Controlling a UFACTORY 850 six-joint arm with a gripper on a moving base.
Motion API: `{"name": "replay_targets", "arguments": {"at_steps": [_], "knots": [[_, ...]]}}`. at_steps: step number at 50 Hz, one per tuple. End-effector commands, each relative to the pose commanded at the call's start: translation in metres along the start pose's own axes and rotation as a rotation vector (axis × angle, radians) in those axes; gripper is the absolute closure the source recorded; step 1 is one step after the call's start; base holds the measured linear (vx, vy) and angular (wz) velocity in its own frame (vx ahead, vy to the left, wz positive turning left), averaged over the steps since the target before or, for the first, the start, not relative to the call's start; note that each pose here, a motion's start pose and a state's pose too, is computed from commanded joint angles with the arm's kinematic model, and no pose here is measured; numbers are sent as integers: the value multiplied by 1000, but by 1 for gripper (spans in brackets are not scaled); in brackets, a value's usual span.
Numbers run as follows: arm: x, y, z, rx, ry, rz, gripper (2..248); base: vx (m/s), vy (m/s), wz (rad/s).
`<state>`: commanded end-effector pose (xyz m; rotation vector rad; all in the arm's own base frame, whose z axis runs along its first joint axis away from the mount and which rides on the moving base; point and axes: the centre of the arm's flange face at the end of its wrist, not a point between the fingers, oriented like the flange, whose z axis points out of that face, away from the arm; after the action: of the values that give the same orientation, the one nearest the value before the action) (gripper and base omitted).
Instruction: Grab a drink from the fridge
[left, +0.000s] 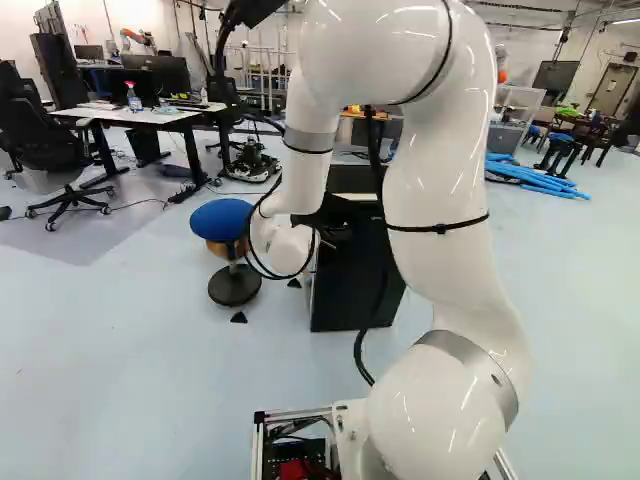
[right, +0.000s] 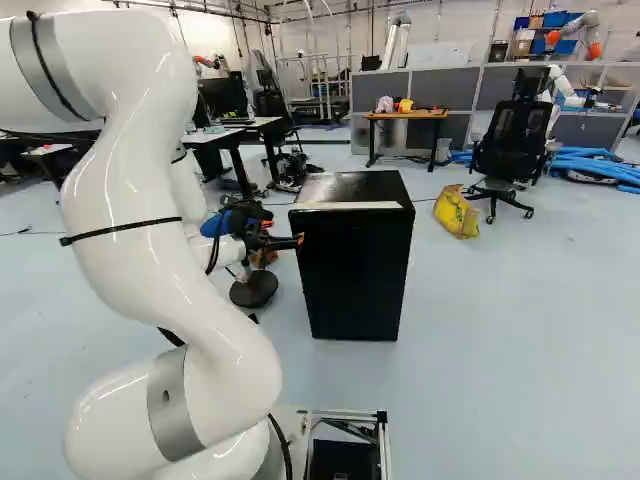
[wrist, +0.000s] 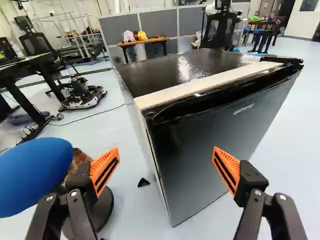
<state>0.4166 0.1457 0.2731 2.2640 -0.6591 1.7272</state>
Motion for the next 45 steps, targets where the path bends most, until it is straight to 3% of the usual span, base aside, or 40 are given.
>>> {"name": "replay_targets", "arguments": {"at_steps": [9, 25, 45], "knots": [[-9, -11, 8, -50, 38, 13, 3, 0, 0, 0], [-7, -32, 17, -129, 108, 66, 3, 0, 0, 0], [-6, -39, 27, -143, 116, 85, 3, 0, 0, 0]]}}
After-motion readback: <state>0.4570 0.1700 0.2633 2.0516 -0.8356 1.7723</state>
